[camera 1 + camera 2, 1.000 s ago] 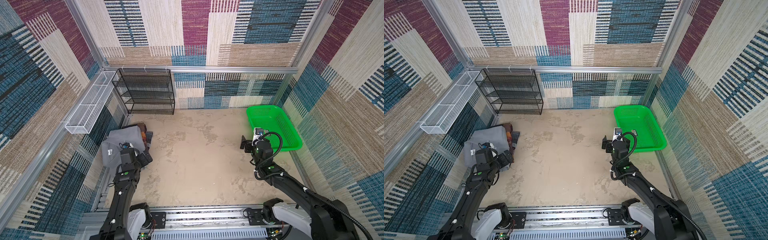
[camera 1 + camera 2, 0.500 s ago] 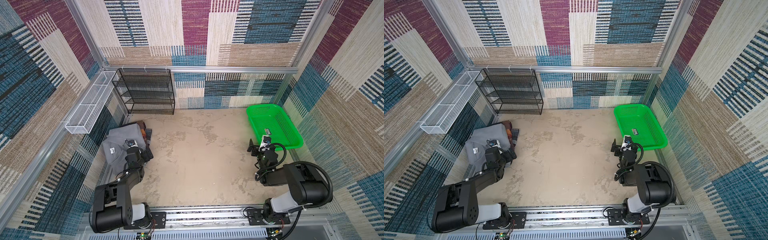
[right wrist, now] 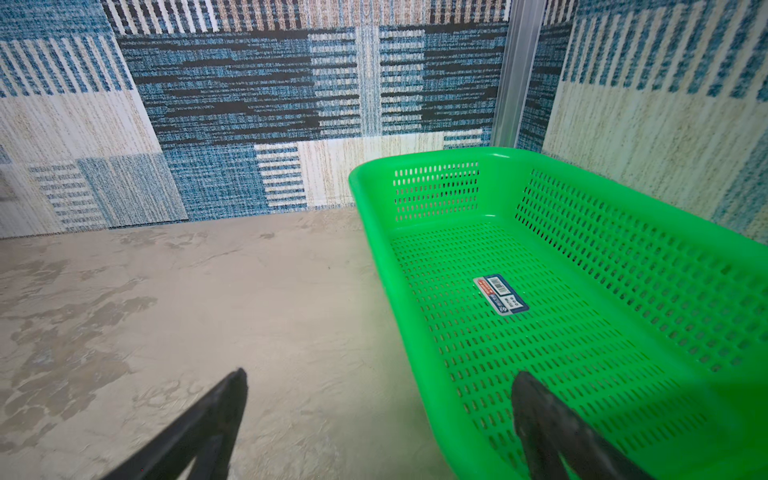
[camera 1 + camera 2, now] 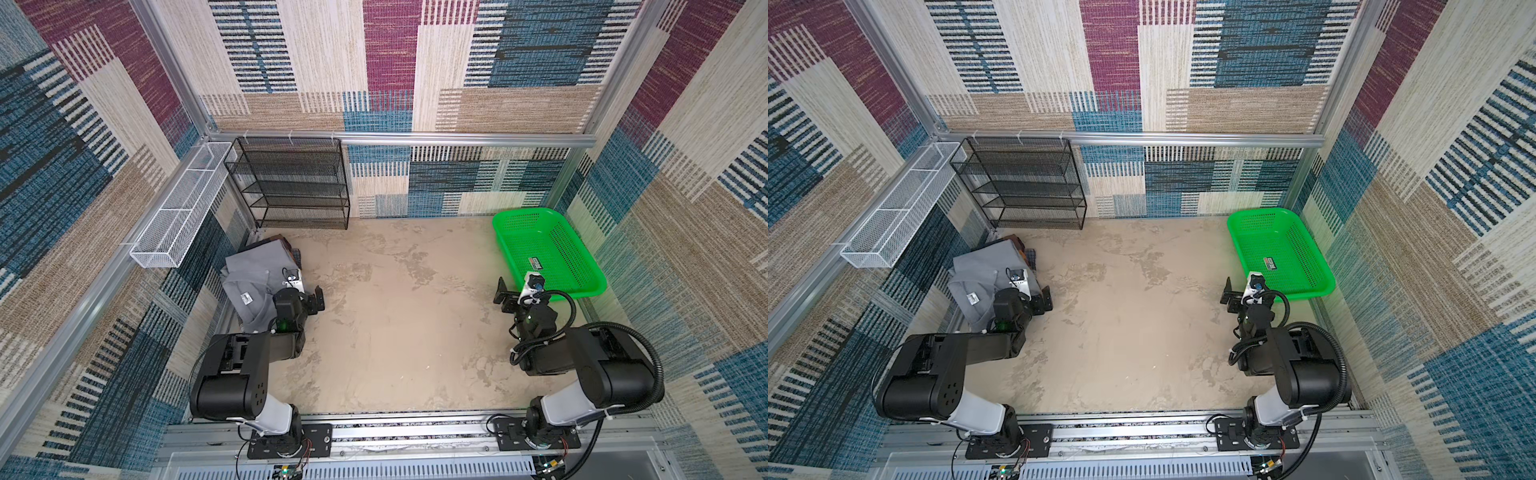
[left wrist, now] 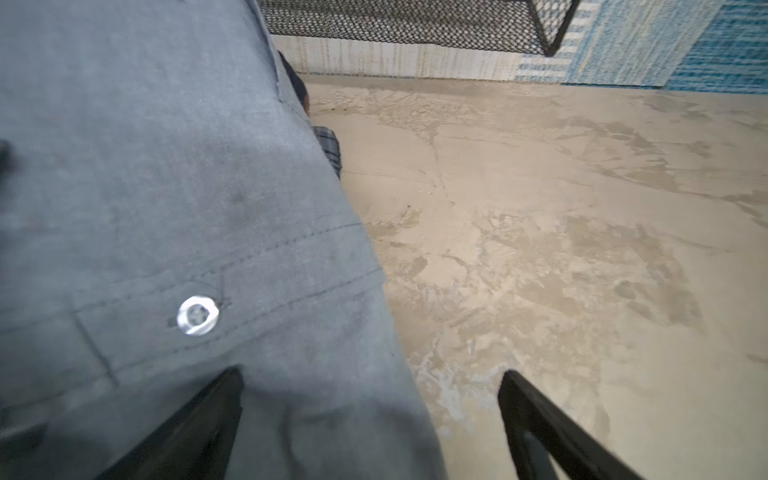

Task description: Fold and stack the long sleeve shirts

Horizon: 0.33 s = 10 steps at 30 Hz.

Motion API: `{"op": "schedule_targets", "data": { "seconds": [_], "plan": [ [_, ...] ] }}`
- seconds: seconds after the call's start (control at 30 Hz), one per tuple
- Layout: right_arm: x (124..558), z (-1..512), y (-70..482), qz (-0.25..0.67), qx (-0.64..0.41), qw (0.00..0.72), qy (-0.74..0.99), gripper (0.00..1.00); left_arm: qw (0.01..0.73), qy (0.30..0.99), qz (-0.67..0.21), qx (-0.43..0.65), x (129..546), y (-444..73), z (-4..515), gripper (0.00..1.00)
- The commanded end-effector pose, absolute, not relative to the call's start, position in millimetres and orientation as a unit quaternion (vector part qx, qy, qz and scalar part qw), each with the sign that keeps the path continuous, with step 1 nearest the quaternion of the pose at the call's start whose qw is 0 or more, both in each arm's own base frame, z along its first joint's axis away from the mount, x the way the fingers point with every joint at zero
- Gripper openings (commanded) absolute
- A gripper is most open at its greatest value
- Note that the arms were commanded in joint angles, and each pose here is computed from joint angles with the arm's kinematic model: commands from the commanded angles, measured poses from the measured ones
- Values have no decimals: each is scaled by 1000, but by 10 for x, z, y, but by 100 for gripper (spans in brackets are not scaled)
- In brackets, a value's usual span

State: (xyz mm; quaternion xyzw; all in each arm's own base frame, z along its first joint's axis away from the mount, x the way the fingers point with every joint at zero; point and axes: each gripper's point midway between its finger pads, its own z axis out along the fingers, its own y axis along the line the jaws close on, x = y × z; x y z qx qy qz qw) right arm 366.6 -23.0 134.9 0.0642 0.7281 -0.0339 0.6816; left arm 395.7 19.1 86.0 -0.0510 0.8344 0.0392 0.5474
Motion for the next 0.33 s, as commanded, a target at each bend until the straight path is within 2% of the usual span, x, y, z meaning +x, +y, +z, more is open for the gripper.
{"op": "schedule_targets", "data": {
  "seconds": [0.0,0.3],
  "plan": [
    [3675,1466,-230,-30,69,698,712,100,567,819,69,-56,3975,277,958,99],
    [3679,1459,-219,-28,66,697,713,100,567,819,72,-55,3977,270,962,99]
  ]
}}
